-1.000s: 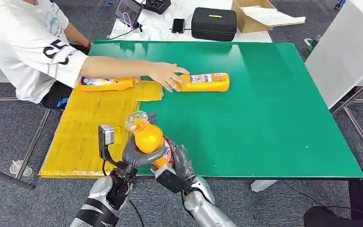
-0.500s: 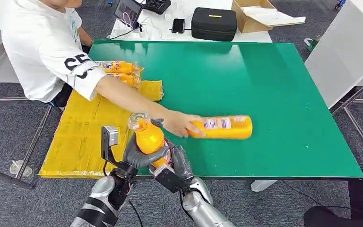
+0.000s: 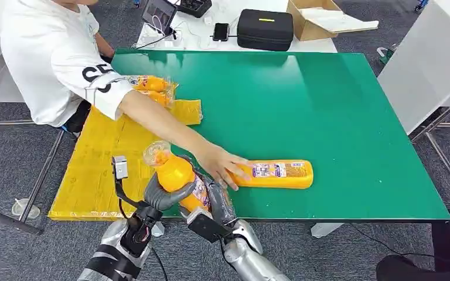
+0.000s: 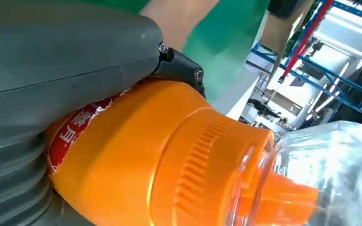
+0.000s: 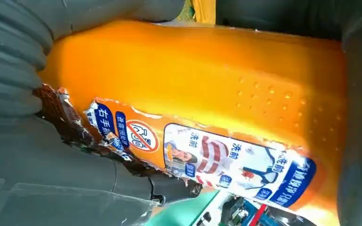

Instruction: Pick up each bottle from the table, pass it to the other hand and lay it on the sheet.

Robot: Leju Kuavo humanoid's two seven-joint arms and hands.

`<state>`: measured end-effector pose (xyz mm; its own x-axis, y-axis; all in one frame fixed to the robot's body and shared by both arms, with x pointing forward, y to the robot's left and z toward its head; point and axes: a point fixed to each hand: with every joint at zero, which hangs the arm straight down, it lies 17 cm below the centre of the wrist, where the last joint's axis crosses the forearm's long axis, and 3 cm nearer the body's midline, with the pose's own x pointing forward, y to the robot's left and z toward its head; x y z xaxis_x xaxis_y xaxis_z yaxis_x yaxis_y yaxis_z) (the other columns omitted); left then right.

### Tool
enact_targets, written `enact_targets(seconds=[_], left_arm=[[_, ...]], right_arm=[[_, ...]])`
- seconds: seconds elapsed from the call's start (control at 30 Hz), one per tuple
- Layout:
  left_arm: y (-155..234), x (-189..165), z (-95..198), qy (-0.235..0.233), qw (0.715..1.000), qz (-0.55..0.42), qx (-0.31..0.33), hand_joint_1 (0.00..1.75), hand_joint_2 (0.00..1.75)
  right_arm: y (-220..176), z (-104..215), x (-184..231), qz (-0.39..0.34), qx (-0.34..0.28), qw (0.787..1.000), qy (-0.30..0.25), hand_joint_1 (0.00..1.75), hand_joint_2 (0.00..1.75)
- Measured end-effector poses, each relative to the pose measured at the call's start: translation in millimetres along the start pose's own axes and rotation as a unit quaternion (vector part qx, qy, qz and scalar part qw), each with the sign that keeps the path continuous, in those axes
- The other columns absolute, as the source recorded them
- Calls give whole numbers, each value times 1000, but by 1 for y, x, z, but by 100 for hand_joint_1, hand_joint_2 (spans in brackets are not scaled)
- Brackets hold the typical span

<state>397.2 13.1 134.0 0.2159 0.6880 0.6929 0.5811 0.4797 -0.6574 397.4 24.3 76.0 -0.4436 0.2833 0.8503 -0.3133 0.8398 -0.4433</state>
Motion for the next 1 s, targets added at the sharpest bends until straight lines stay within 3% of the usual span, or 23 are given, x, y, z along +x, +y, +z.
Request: enact_targets(seconds=[0.03, 0.07, 0.27, 0.6, 0.8, 0.9, 1.0], left_arm=[[0, 1, 0, -1, 1000, 1, 0, 175, 175], [0, 2, -1, -3, 1000, 2, 1, 175, 175], [18, 12, -8, -25, 996, -70, 51, 175, 175], [52, 76, -26, -102, 959, -224, 140, 175, 175], [83, 152, -27, -186, 885, -358, 234, 175, 175], [76, 189, -29, -230, 802, -489, 254, 175, 175], [70, 205, -37, -234, 734, -589, 245, 175, 175]], right_arm=[[-1, 0, 0, 2, -2, 1000, 0, 0, 175], [-2, 0, -1, 7, -7, 1000, 1, 0, 0], [-19, -9, 0, 29, -41, 999, 8, 0, 0], [-67, -31, 27, 18, -119, 993, -22, 0, 0], [-102, -37, 57, -7, -173, 983, -55, 0, 0], [-113, -39, 75, -19, -189, 978, -80, 0, 0], [-119, -41, 93, -27, -197, 974, -106, 0, 0]])
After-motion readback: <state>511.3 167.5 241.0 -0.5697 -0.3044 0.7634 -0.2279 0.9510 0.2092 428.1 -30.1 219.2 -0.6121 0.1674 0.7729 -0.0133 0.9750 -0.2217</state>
